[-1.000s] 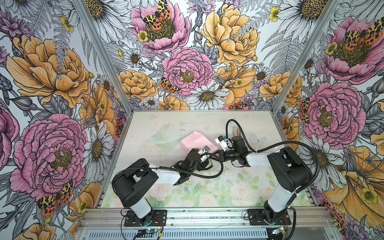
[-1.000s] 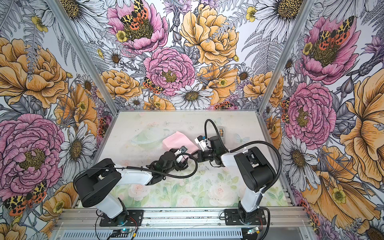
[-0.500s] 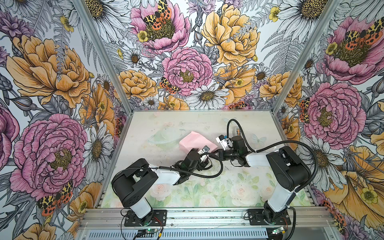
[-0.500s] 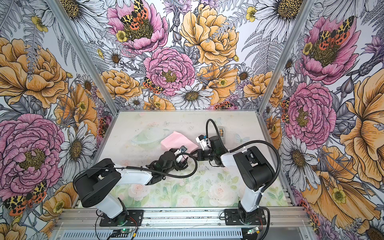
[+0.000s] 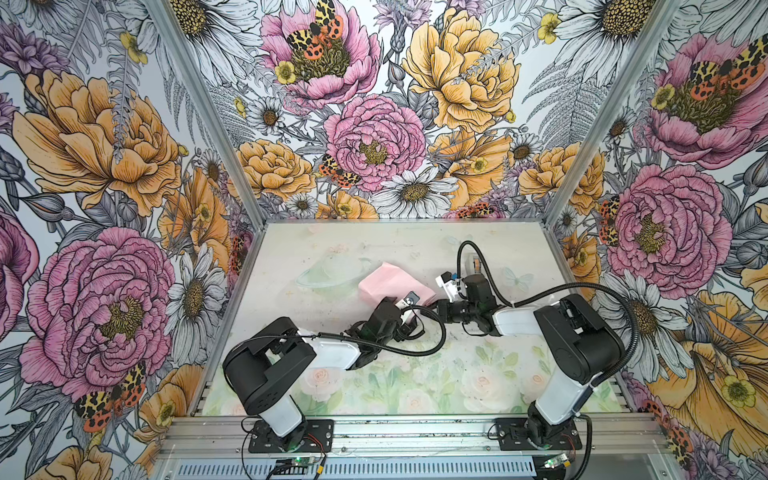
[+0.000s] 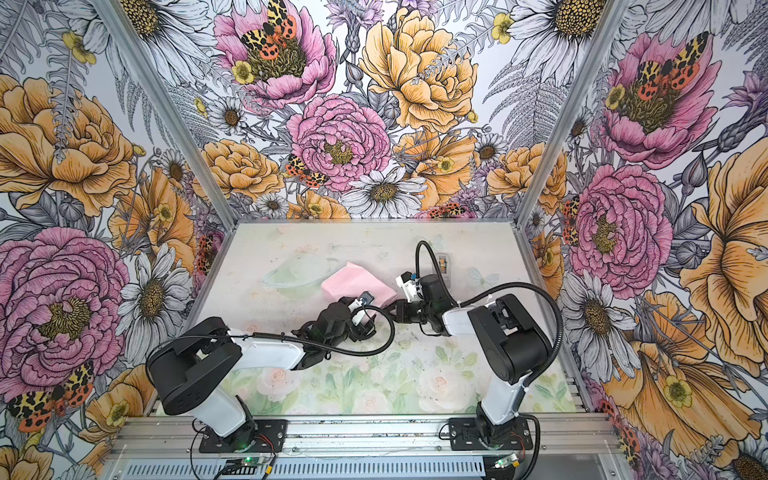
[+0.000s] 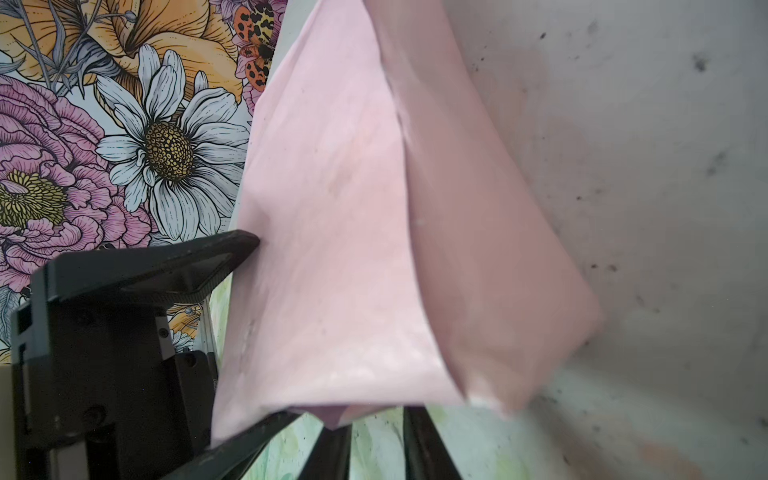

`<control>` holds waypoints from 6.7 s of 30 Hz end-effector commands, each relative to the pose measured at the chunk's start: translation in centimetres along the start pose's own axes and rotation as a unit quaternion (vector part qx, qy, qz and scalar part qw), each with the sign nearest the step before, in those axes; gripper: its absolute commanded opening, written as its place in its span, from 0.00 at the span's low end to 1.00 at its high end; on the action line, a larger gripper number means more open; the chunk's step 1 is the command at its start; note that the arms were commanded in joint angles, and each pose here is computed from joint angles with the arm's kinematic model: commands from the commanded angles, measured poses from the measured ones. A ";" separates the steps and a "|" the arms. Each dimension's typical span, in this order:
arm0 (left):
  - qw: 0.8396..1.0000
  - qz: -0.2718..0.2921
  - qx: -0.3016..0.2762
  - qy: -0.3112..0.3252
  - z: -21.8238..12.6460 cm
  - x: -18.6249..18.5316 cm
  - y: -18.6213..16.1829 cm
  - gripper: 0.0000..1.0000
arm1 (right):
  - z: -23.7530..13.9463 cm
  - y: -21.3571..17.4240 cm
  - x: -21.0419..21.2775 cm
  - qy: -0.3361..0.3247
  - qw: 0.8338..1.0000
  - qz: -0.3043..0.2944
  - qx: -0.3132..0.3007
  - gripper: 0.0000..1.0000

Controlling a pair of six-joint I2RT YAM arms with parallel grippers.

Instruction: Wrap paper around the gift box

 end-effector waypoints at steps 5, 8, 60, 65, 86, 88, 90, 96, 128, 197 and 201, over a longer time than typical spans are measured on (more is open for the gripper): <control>1.000 0.001 0.016 -0.015 -0.2 -0.4 -0.5 0.78 | 0.0 0.6 0.3 0.000 1.000 -0.003 -0.022 0.24; 1.000 0.001 0.016 -0.016 -0.2 -0.5 -0.5 0.78 | 0.3 0.7 0.4 0.005 1.000 0.001 -0.026 0.24; 1.000 0.004 0.013 -0.017 0.0 -0.5 0.0 0.77 | -0.4 -1.3 3.4 -0.019 0.996 -0.036 -0.076 0.06; 1.000 0.004 0.013 -0.017 0.0 -0.5 -0.1 0.78 | -0.1 -0.7 3.6 -0.016 0.996 -0.041 -0.083 0.03; 1.000 0.005 0.013 -0.018 0.1 -0.6 0.0 0.77 | -1.2 -0.5 5.6 0.014 0.993 -0.073 -0.095 0.01; 1.000 0.005 0.013 -0.018 0.1 -0.6 0.0 0.77 | -1.1 -0.4 5.5 0.013 0.993 -0.074 -0.095 0.01; 1.000 0.005 0.012 -0.018 0.1 -0.6 0.1 0.77 | -0.9 -0.4 5.6 0.017 0.993 -0.073 -0.093 0.01; 1.000 0.004 0.014 -0.017 0.1 -0.6 0.0 0.77 | -0.8 -0.7 5.9 0.026 0.993 -0.079 -0.089 0.00; 1.000 0.007 0.012 -0.015 0.0 -0.5 0.1 0.77 | -1.2 0.1 6.7 0.018 0.991 -0.087 -0.102 0.00; 0.849 -0.520 0.054 -0.077 -6.6 10.1 -3.7 0.83 | -3.9 1.2 6.0 -0.109 0.993 0.050 0.019 0.55; 0.842 -0.528 0.063 -0.097 -5.3 9.7 -3.9 0.82 | -1.5 1.9 6.8 -0.101 0.993 0.045 0.042 0.55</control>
Point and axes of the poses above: each gripper's point midway between its finger pads, its own z axis out along the fingers, its own x axis along the line the jaws close on, y = z × x, the point moved 6 cm from there along -z, back along the fingers, and after that the axes turned 9 degrees about z, right-handed, at the moved point
